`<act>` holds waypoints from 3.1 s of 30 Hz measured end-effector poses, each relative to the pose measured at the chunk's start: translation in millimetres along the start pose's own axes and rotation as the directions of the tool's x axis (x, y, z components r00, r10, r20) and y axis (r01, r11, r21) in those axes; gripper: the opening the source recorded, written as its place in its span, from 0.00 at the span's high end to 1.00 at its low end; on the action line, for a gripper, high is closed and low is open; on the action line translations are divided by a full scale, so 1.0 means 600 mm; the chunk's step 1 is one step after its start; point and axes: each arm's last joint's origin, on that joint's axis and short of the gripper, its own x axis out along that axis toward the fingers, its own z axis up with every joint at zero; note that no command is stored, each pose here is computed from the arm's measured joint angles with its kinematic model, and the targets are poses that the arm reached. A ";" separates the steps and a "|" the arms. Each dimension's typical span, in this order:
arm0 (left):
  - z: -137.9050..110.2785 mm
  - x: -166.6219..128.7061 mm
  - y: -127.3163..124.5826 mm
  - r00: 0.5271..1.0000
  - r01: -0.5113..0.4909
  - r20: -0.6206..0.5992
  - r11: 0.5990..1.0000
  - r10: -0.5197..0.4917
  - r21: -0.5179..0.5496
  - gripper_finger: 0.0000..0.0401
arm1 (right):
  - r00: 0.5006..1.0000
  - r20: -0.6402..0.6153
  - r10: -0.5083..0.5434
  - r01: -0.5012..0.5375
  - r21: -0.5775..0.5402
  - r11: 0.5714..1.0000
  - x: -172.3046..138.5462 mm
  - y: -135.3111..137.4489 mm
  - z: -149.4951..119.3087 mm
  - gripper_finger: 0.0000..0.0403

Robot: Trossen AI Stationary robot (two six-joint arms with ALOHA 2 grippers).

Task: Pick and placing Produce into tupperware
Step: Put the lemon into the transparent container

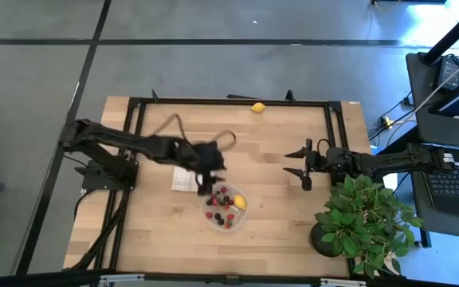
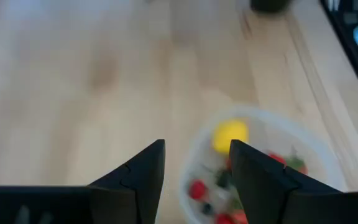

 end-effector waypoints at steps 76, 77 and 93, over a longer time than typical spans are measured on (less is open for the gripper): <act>-0.269 -0.125 0.106 0.762 -0.230 0.592 0.964 0.262 -0.131 0.57 | 0.901 0.417 -0.116 0.106 0.047 0.993 -0.013 -0.007 0.102 0.11; -0.269 -0.125 0.106 0.760 -0.249 0.591 0.961 0.269 -0.118 0.57 | 0.906 0.406 -0.119 0.117 0.031 0.993 -0.010 -0.007 0.113 0.11; -0.268 -0.127 0.111 0.729 -0.345 0.585 0.929 0.356 -0.134 0.57 | 0.876 -0.208 -0.435 0.454 0.055 0.889 0.107 -0.084 0.317 0.11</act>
